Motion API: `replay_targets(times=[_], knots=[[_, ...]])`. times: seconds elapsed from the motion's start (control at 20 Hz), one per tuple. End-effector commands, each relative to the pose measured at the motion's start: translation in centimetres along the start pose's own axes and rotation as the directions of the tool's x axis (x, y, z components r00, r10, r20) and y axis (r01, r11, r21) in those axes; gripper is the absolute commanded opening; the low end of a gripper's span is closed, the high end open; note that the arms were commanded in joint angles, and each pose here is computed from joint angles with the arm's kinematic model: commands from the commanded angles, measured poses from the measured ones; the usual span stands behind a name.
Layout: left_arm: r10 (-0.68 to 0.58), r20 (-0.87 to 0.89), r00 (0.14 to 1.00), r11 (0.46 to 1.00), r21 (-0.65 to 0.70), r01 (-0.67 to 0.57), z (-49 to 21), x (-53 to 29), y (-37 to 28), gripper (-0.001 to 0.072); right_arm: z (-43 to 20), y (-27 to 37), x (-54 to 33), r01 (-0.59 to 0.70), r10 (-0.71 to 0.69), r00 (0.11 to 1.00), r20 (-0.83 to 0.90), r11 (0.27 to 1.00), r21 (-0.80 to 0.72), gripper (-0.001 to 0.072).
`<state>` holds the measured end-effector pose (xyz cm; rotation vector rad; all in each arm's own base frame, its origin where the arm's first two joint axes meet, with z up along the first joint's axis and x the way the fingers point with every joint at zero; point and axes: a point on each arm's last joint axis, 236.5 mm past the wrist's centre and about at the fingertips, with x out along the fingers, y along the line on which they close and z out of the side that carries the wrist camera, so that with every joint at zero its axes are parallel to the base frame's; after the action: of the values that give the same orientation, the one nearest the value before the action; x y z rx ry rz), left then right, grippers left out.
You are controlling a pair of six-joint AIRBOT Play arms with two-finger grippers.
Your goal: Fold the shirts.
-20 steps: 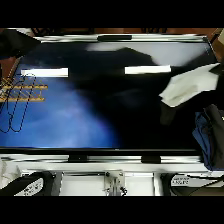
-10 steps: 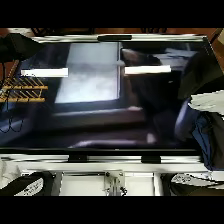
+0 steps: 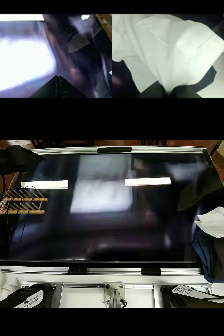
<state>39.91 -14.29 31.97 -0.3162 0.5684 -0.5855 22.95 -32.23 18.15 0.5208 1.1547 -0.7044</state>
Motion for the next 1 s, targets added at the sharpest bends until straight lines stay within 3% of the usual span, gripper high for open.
replay_targets(times=[0.0,0.25,0.55,0.6,0.65,0.7,0.85,0.95], knots=[[0.000,0.000,1.000,1.000,0.001,0.000,0.0,0.0,0.0,0.0028,-2.3,-2.8,0.1,0.048,-0.042,0.996,-0.077,0.996,0.069,0.0050],[0.000,0.001,1.000,1.000,0.002,0.000,0.0,-0.1,0.0,0.0028,-8.7,-6.4,2.6,0.104,-0.058,0.969,-0.240,0.977,0.185,0.0050],[0.000,0.002,1.000,1.000,0.002,0.000,0.0,-0.1,0.0,0.0027,-15.1,-6.2,8.6,0.098,-0.002,0.921,-0.390,0.969,0.225,0.0052],[0.001,0.002,1.000,1.000,0.002,-0.001,0.0,-0.1,0.0,0.0028,-15.2,-6.3,9.3,0.106,-0.004,0.922,-0.386,0.964,0.243,0.0121],[0.001,0.002,1.000,1.000,0.002,-0.001,0.0,0.0,0.0,0.0027,-15.0,-6.6,9.8,0.119,-0.017,0.928,-0.372,0.960,0.253,0.0419],[0.001,0.001,1.000,1.000,0.002,-0.001,0.0,0.0,0.0,0.0027,-14.8,-6.9,9.7,0.130,-0.032,0.931,-0.364,0.960,0.247,0.0588],[0.031,-0.005,1.000,0.999,0.015,-0.031,-0.1,0.1,0.8,0.0027,-13.3,-9.2,7.5,0.216,-0.134,0.936,-0.325,0.948,0.232,0.0588],[0.083,-0.025,0.996,0.996,0.032,-0.083,-0.5,0.6,2.4,0.0025,-7.3,-8.4,4.9,0.136,-0.114,0.988,-0.099,0.957,0.256,0.0588]])
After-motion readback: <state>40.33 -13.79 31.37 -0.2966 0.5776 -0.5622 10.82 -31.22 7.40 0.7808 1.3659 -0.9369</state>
